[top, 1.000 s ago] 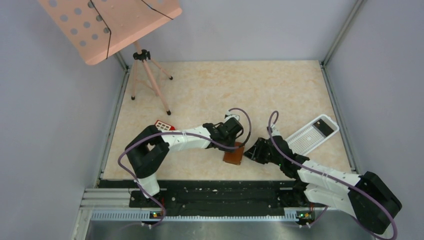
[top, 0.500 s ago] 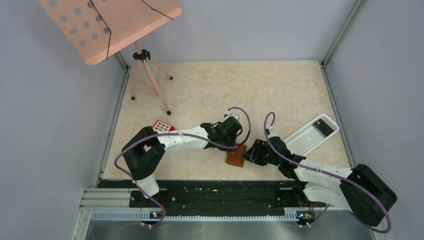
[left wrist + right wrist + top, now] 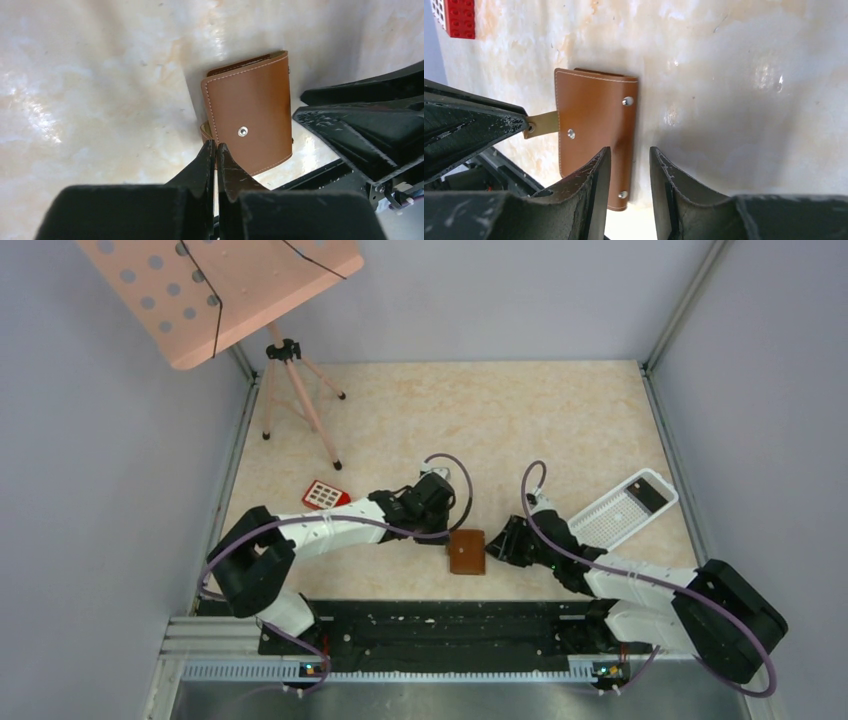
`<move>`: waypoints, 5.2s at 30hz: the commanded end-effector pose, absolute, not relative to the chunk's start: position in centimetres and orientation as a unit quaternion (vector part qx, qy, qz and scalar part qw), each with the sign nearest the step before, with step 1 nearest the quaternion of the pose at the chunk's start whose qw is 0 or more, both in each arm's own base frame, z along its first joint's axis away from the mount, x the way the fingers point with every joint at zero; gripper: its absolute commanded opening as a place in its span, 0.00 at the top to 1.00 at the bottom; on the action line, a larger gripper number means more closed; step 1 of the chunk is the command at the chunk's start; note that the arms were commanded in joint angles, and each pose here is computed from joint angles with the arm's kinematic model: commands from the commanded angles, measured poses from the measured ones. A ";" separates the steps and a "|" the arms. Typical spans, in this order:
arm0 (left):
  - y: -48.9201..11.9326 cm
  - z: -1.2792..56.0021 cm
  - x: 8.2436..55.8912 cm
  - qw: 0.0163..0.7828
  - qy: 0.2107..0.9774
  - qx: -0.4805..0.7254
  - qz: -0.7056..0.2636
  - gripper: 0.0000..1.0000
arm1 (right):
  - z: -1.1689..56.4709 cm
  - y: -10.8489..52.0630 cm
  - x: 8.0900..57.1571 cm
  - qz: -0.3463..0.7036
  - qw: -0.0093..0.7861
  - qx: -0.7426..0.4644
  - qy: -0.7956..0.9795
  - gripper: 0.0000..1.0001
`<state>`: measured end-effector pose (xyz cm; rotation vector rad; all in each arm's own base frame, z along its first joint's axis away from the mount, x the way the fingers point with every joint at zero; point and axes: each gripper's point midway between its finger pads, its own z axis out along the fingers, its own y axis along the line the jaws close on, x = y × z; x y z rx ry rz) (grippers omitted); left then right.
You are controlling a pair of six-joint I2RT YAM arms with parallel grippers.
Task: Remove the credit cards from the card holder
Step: Open the card holder at the center of the board.
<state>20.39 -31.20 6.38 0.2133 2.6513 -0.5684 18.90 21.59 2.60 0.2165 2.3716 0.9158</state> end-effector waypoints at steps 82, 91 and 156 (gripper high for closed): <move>-29.8 4.7 19.1 0.163 0.899 -0.030 -0.405 0.79 | 4.5 26.9 18.3 0.143 0.386 -0.041 0.910 0.26; -28.2 5.3 19.1 0.183 0.911 -0.023 -0.370 1.00 | 5.7 24.3 18.9 0.161 0.393 -0.005 0.905 0.20; -28.5 11.8 18.6 0.205 0.873 -0.033 -0.441 1.00 | 11.0 27.1 17.7 0.306 0.317 0.017 0.897 0.58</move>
